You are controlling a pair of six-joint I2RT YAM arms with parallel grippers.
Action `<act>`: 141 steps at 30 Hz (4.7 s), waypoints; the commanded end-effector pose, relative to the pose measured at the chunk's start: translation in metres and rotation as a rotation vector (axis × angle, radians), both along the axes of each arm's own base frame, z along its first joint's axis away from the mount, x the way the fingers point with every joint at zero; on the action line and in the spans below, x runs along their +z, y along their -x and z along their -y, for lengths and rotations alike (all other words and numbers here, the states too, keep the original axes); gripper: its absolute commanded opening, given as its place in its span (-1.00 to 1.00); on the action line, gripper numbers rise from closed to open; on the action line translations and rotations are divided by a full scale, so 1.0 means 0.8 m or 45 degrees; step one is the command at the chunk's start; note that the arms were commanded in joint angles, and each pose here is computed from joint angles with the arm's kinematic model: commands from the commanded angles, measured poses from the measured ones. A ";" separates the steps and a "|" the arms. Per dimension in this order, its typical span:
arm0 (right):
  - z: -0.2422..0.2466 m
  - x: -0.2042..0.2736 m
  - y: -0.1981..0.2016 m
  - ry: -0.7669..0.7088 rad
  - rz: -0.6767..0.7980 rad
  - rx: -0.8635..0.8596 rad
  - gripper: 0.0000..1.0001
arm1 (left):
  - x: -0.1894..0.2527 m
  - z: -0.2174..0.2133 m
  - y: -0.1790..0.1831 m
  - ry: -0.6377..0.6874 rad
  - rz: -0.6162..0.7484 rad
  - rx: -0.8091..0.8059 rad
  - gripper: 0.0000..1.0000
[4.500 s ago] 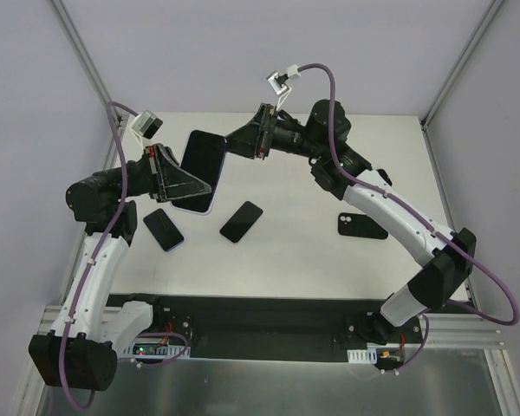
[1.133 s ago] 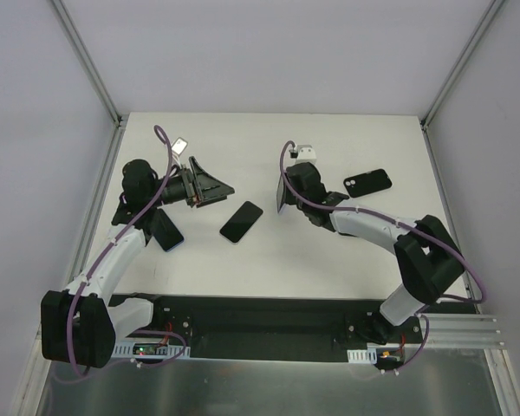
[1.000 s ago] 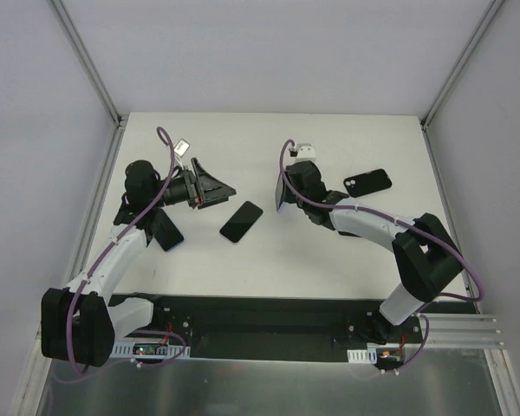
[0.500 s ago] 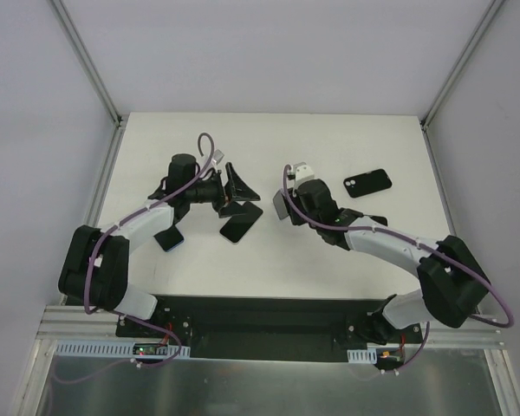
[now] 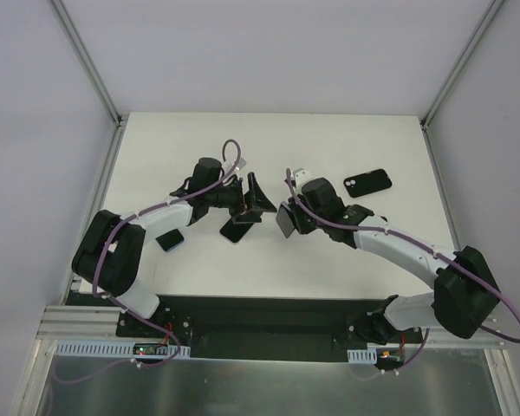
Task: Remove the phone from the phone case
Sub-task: Remove the phone case from the phone.
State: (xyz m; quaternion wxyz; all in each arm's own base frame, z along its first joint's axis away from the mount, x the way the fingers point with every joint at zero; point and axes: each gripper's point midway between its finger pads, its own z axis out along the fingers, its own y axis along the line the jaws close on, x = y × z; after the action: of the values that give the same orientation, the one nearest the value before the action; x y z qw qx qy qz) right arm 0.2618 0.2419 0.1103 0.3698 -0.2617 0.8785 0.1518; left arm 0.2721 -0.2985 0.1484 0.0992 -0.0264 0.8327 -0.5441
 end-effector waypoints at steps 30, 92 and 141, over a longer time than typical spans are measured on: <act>0.014 0.013 0.064 0.291 -1.160 -0.592 -0.98 | -0.010 0.040 0.032 -0.442 0.860 -0.089 0.47; -0.001 -0.038 0.063 0.177 -1.445 -0.838 -0.98 | -0.094 0.006 0.049 -1.187 1.040 0.055 0.27; 0.007 -0.039 0.058 0.114 -1.460 -0.859 -0.98 | -0.251 -0.056 0.139 -1.841 0.245 -0.599 -0.46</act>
State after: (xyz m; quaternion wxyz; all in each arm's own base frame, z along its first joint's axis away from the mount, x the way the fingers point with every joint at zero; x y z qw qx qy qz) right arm 0.2382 0.2299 0.0501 -0.1194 0.1536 0.9756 0.1016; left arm 0.2303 -0.3551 0.0552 0.2708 0.1918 0.9420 -0.0501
